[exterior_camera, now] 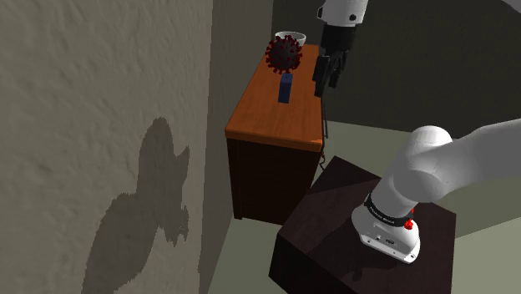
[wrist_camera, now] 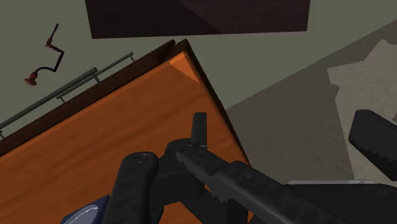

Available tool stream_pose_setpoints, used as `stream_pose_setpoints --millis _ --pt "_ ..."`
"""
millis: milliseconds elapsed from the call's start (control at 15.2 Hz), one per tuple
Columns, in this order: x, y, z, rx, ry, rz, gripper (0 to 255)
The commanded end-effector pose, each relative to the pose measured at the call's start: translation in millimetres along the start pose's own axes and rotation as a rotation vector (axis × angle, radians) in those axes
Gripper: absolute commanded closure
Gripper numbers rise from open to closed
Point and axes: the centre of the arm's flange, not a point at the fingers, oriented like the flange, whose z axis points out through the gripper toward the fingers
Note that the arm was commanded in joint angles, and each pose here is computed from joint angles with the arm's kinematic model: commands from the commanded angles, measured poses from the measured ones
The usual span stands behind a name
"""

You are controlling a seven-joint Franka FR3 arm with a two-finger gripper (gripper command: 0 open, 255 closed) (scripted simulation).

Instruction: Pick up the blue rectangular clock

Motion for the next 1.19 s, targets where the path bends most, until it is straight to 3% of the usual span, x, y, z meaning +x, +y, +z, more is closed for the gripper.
stream_pose_setpoints --millis 0,1122 --pt "0.0 0.0 0.0 0.000 0.000 0.000 0" --pt "169.1 118.1 56.1 -0.030 0.056 0.377 0"
